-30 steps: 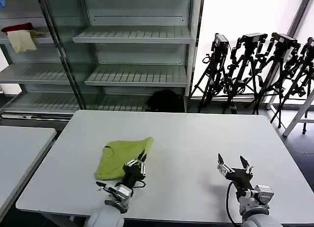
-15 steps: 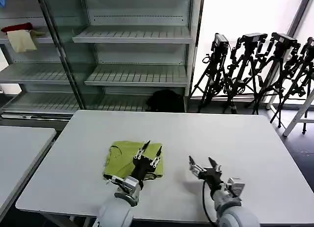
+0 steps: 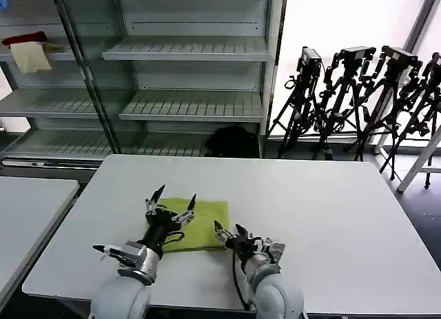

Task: Fold and organize the clothes.

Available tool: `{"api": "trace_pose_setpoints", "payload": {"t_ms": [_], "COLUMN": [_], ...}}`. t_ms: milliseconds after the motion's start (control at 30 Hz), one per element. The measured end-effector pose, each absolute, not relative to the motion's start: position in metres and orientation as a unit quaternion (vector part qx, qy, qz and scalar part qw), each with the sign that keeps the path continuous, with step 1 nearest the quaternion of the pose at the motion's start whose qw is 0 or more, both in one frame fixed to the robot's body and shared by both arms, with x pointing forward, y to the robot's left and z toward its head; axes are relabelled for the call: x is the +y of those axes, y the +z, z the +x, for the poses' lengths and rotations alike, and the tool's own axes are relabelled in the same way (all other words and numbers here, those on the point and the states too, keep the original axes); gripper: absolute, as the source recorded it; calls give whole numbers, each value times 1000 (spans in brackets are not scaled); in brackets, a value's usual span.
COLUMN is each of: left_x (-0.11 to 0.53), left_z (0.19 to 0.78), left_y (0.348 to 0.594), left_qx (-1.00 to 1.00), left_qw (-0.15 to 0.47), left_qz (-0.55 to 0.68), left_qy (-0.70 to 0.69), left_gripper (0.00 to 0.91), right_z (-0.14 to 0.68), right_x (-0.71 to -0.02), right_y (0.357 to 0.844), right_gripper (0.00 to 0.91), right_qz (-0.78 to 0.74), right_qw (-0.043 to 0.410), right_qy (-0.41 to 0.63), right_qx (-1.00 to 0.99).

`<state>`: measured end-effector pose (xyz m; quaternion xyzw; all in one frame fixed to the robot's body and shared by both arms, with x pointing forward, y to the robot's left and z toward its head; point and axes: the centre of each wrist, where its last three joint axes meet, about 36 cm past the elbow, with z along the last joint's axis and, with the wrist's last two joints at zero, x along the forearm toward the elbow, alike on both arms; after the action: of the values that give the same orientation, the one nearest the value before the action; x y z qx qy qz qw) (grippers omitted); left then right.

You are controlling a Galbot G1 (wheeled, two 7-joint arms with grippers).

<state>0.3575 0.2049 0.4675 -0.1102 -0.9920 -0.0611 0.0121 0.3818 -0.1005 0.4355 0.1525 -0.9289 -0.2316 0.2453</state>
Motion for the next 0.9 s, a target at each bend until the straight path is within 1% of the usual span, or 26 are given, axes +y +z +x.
{"api": "trace_pose_setpoints", "payload": {"t_ms": [233,467,667,900], "left_x": [225,233,235,237], "left_z": [352,347,347,343], "left_y": [465,463,461,460], "left_qx": [-995,-996,-996,-996], "left_qw": [28,36,40,43], "left_qz": [-86,-77,-73,-72], "left_qy": [-38,-24,-15,-11], "left_gripper": [907,907,907,907], "right_z": [390,390,388,386], "right_x": [-81,-80,-91,-115], "right_y": [429,426,428,433], "right_gripper": [0,0,0,0], "right_qz": [153,147,138,121], "right_qw": [265,275,274,263], "right_qy": [-240,-241,-241,-235], "right_qx": [-921,-919,-921,-928]}}
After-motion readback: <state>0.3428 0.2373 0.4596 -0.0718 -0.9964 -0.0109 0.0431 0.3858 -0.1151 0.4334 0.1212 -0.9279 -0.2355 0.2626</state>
